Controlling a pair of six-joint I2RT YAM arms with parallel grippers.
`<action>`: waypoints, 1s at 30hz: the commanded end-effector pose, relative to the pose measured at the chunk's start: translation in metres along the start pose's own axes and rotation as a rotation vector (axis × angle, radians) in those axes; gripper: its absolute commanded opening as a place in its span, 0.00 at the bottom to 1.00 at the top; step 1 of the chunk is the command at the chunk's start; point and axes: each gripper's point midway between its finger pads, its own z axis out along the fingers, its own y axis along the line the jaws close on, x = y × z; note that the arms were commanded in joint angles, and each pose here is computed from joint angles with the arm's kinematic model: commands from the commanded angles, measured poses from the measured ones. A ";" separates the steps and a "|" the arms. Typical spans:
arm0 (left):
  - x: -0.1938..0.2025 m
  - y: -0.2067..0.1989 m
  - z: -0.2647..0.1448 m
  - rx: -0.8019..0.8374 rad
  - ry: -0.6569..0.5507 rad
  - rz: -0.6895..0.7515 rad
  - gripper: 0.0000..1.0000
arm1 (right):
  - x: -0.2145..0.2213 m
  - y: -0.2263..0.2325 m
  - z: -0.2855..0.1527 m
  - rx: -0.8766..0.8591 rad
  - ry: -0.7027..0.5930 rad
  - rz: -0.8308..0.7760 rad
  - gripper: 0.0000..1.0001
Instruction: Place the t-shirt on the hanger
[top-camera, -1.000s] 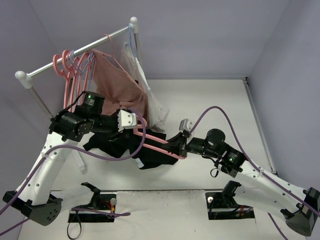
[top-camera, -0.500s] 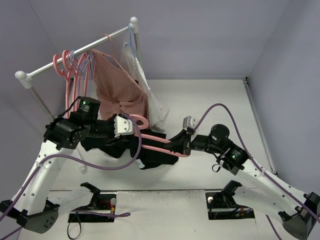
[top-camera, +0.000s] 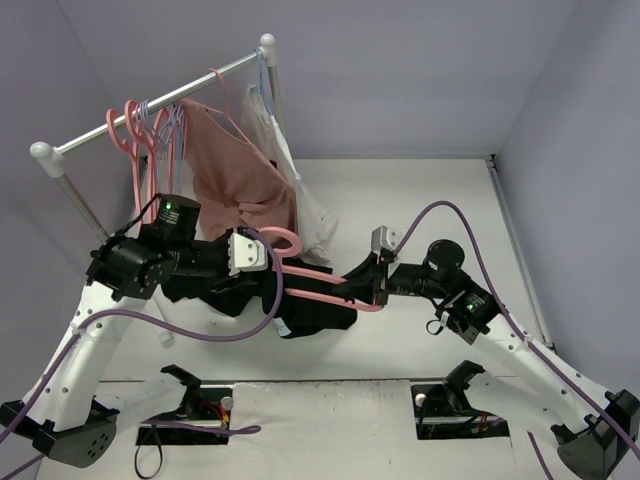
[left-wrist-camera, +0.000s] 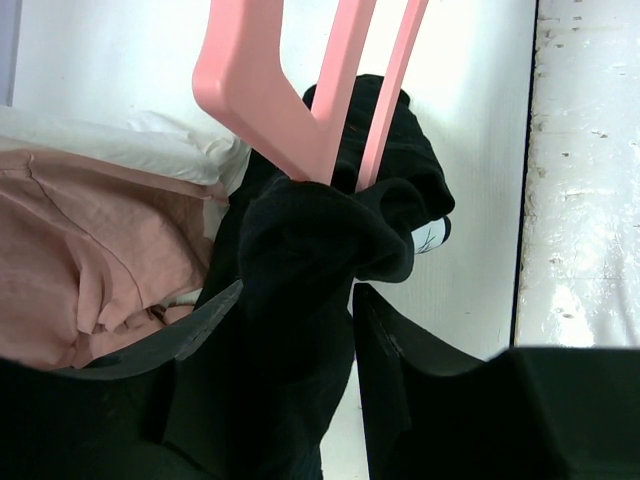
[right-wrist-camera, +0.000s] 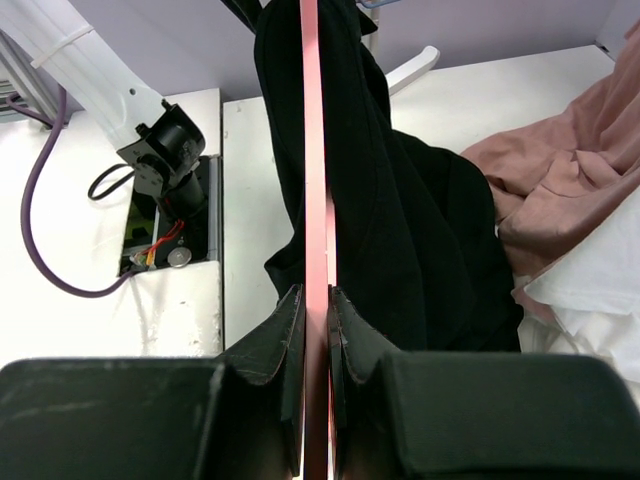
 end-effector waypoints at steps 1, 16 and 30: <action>-0.006 -0.003 0.002 0.036 -0.033 0.002 0.35 | -0.059 0.006 -0.002 -0.045 -0.146 -0.165 0.00; -0.010 -0.018 0.006 0.091 -0.078 -0.085 0.00 | -0.049 -0.017 0.004 0.038 -0.118 -0.145 0.07; 0.020 0.037 0.009 -0.321 -0.055 -0.268 0.00 | -0.061 -0.091 -0.048 0.636 -0.126 0.091 0.97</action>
